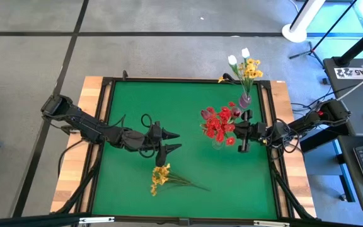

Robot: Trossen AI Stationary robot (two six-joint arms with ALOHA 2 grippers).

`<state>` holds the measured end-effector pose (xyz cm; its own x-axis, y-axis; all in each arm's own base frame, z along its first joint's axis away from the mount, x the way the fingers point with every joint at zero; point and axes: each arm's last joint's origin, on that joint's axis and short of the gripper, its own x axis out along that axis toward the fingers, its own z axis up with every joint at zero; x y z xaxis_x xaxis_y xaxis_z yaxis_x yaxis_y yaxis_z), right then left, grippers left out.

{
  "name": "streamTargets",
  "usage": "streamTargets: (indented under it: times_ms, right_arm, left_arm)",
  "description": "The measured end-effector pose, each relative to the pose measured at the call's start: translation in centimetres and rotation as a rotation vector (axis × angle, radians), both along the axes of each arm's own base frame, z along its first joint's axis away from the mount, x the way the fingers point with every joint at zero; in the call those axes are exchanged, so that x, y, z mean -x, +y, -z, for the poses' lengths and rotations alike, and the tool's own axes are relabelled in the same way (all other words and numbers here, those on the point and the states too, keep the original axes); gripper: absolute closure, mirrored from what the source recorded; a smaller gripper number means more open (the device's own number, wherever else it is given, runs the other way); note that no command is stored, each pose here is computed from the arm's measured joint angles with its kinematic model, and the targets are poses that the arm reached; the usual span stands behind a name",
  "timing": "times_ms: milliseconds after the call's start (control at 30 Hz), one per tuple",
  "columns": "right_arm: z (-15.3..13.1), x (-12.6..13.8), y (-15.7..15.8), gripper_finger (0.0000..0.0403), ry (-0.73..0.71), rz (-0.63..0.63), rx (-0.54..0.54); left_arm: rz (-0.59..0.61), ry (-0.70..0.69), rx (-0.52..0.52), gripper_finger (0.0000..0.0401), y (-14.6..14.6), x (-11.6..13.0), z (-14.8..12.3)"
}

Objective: Sort flowers into vase by color
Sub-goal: Put the red tulip into the transparent vase

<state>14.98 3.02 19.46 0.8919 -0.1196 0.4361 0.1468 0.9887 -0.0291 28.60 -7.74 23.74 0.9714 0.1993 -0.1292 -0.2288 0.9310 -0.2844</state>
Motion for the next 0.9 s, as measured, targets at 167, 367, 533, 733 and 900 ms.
streamTargets:
  times_ms: [167, 367, 533, 733, 900]
  right_arm:
    - [0.00, -0.01, 0.01, 0.0403, 0.000, -0.001, 0.002]
    - [0.09, -0.08, 0.04, 0.0403, 0.007, 0.000, 0.009]
    - [0.14, -0.11, 0.04, 0.0403, 0.014, 0.009, 0.028]
    - [0.15, -0.12, 0.05, 0.0403, 0.016, 0.014, 0.038]
    - [0.14, -0.13, 0.05, 0.0403, 0.017, 0.020, 0.051]
  left_arm:
    - [0.000, 0.001, 0.000, 0.0198, 0.00, 0.00, 0.01]
    - [0.000, 0.002, -0.001, 0.0198, 0.00, 0.00, 0.02]
    - [0.000, 0.002, -0.001, 0.0198, 0.00, 0.00, 0.02]
    - [0.000, 0.002, -0.001, 0.0198, 0.00, 0.00, 0.02]
    - [0.000, 0.002, -0.001, 0.0198, 0.00, 0.00, 0.02]
